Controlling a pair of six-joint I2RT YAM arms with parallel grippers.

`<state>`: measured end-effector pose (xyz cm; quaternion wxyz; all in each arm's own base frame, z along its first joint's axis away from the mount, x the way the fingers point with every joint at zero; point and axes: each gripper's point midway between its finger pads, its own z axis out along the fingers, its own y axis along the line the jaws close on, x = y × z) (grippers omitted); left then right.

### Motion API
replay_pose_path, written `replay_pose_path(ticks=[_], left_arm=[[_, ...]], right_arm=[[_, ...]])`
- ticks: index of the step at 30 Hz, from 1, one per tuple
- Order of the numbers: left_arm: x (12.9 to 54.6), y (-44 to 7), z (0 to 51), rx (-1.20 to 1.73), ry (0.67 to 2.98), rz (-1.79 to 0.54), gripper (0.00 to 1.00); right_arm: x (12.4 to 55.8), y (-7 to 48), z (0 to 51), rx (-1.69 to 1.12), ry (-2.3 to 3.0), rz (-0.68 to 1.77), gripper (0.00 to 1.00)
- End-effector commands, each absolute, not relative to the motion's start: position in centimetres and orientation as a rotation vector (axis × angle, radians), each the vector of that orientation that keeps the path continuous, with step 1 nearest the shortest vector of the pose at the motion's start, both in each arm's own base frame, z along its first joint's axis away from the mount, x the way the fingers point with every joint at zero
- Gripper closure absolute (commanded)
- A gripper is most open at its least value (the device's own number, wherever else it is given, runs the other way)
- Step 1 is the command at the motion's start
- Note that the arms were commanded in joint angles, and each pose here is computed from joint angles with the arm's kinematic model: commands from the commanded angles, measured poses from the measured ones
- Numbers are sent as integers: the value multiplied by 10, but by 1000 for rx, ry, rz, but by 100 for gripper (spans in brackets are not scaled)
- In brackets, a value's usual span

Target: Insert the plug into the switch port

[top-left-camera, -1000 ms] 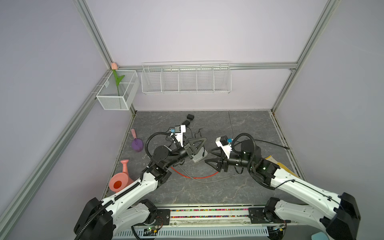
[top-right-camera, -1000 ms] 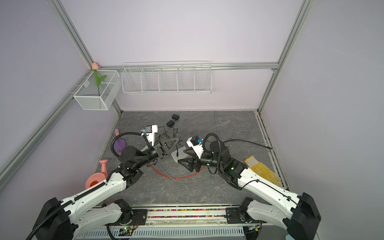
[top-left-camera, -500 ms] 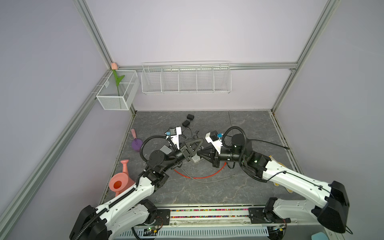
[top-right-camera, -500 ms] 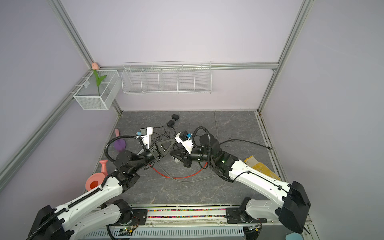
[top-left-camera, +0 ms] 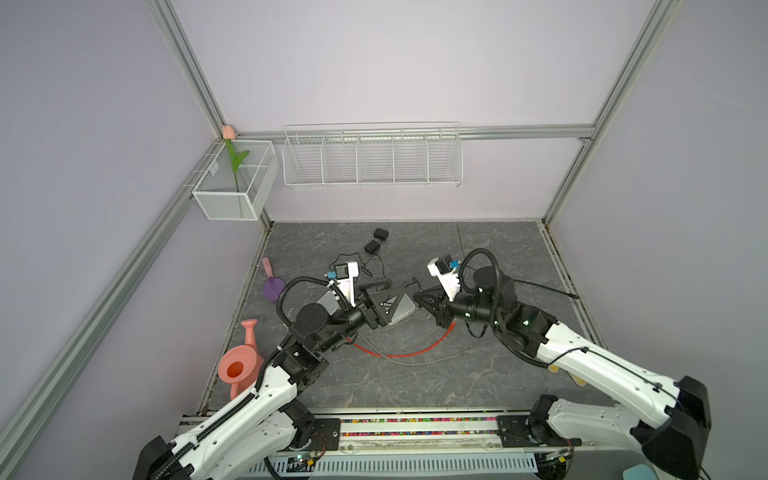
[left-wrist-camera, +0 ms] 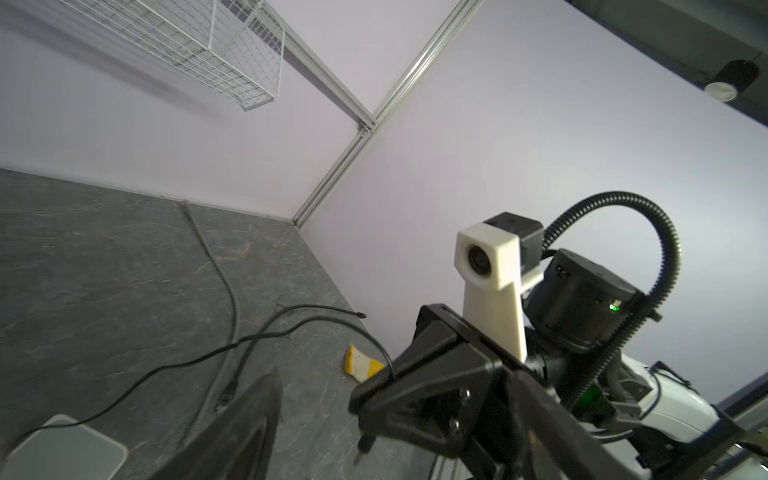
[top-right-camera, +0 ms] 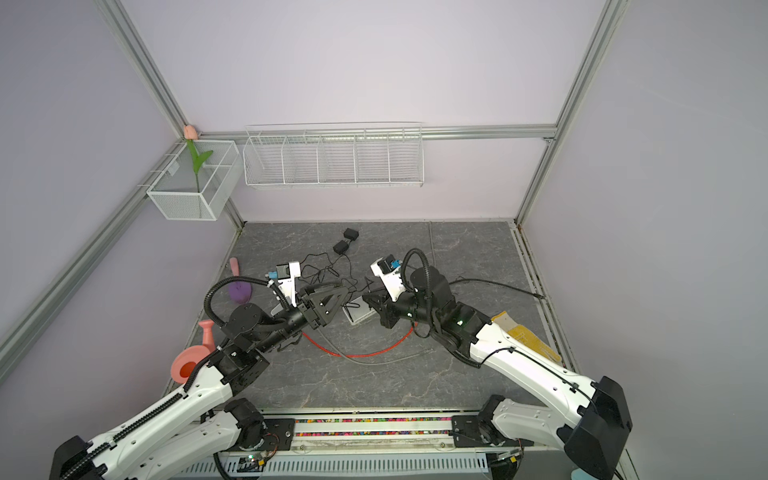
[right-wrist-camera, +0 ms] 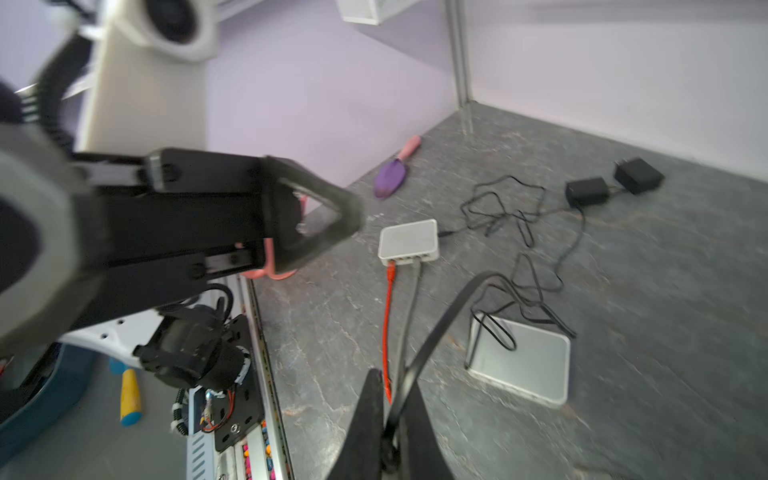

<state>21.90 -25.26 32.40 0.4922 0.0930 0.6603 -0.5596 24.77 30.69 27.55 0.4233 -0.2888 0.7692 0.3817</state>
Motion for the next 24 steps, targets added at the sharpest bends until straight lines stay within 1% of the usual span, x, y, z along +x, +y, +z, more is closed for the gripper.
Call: replay_pose_path(ticks=[1, 4, 6, 8, 9, 11, 12, 15, 17, 20, 24], left_arm=[[231, -248, 301, 262, 1707, -1170, 14], [239, -252, 294, 296, 1741, -1109, 14], [245, -257, 293, 322, 1758, -1074, 14], [252, -260, 291, 347, 1776, -1028, 14], [256, -262, 289, 357, 1783, -1008, 14], [265, -265, 282, 373, 1810, -963, 14], [268, -268, 277, 386, 1824, -951, 14], [281, -275, 255, 437, 1899, -896, 13], [290, -274, 234, 439, 1969, -842, 12], [299, -268, 202, 411, 2070, -815, 11], [308, -266, 165, 409, 2177, -762, 9]], right_arm=[[286, 290, 255, -573, 2090, 968, 93], [338, 289, 274, -542, 2111, 1024, 93], [372, 288, 306, -567, 2090, 1032, 93], [402, 281, 353, -581, 2030, 944, 93], [415, 277, 367, -578, 2011, 876, 93], [439, 270, 382, -552, 1992, 750, 93], [448, 270, 380, -546, 2000, 750, 93], [453, 283, 330, -600, 2124, 833, 93], [447, 290, 270, -623, 2240, 882, 93], [433, 289, 203, -571, 2308, 940, 93], [409, 287, 161, -553, 2352, 998, 93]])
